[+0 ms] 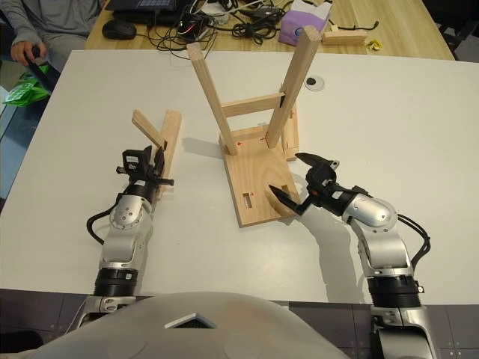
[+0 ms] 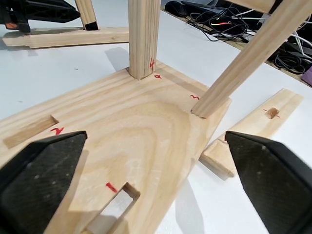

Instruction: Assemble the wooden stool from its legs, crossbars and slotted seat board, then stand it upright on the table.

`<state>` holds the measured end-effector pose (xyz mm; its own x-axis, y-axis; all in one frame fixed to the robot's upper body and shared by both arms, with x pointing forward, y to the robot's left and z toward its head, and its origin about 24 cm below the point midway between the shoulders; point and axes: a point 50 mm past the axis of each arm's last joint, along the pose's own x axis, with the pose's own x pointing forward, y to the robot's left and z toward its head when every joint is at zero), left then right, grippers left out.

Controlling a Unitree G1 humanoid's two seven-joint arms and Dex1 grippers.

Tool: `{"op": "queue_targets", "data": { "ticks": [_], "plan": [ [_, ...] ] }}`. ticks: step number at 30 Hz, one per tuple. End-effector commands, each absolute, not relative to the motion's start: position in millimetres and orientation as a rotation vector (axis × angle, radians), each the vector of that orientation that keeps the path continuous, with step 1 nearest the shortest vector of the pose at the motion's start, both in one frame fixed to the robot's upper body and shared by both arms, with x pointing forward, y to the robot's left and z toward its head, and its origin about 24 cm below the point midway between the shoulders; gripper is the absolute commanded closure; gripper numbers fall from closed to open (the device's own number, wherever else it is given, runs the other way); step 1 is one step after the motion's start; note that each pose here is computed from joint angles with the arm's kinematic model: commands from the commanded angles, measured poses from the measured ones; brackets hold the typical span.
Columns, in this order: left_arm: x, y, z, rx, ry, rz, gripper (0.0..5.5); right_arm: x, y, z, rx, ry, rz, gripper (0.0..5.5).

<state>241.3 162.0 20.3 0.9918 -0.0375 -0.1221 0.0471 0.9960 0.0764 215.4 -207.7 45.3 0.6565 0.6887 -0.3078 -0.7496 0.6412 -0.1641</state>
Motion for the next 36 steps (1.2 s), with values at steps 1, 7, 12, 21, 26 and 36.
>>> {"op": "queue_targets", "data": {
  "ticks": [1,7,12,21,26,36],
  "plan": [
    [246,162,48,0.091,-0.052,-0.041,3.57,215,-205,44,-0.296,0.219,0.823,0.1],
    [257,151,120,0.11,-0.349,-0.081,2.82,215,-204,42,-0.293,0.213,0.805,0.1],
    [281,156,195,0.037,-0.562,-0.046,2.82,217,-203,41,-0.298,0.209,0.799,0.1],
    [314,150,96,0.022,-0.016,-0.036,2.82,217,-200,42,-0.304,0.208,0.817,0.1],
    [301,152,-3,0.013,0.316,0.04,2.82,218,-199,44,-0.308,0.209,0.829,0.1],
    [331,147,154,-0.028,-0.218,-0.007,2.82,217,-196,40,-0.292,0.204,0.812,0.1]
  ]
}}
